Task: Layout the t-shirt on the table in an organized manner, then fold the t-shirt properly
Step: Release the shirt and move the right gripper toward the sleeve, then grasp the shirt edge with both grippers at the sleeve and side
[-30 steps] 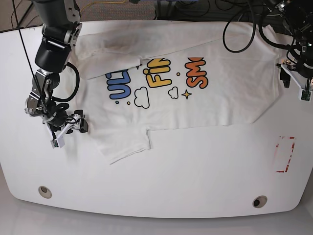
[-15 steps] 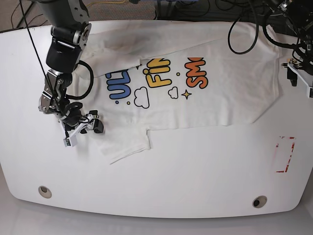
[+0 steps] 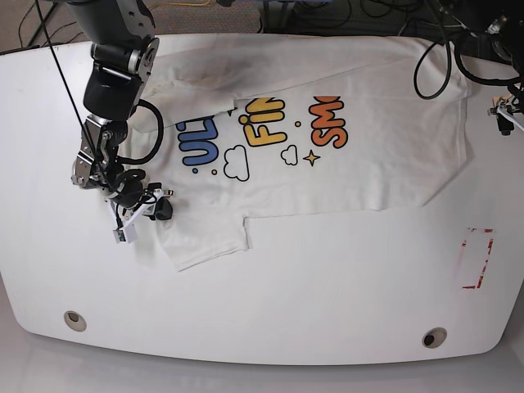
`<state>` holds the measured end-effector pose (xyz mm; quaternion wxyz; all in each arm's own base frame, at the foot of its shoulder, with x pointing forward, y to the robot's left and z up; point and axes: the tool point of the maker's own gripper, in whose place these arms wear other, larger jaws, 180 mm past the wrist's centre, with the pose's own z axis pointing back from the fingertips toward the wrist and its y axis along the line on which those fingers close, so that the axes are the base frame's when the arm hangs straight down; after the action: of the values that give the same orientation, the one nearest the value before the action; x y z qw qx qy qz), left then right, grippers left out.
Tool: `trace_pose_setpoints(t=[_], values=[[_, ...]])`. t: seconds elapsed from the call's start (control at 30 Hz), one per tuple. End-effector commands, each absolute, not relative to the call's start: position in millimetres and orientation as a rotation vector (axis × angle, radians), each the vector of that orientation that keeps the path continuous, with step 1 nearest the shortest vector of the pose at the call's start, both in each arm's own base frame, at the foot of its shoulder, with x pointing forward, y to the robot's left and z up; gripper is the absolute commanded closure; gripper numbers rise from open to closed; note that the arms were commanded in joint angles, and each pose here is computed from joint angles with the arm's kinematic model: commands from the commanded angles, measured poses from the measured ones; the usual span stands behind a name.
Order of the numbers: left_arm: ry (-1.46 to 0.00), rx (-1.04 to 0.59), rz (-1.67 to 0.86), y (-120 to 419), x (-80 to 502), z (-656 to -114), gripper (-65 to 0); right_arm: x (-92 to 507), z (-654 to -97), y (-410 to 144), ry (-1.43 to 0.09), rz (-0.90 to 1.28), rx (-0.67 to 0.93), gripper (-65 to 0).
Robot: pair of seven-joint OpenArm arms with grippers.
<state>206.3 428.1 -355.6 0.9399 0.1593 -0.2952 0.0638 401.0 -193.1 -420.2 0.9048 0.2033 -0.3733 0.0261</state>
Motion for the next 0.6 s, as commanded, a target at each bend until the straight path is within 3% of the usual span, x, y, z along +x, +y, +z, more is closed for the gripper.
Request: trace_pose_setpoints(t=[0.0, 0.57], values=[[-0.647, 0.316, 0.143, 438.8, 222.7, -347.8, -45.8, 413.6, -404.0, -200.5, -0.817, 0.062, 0.408, -2.7], [-0.670, 0.105, 0.238, 421.8, 275.6, -380.2, -45.8, 404.8, -413.0, -187.5, -0.780, 0.127, 0.401, -1.1]])
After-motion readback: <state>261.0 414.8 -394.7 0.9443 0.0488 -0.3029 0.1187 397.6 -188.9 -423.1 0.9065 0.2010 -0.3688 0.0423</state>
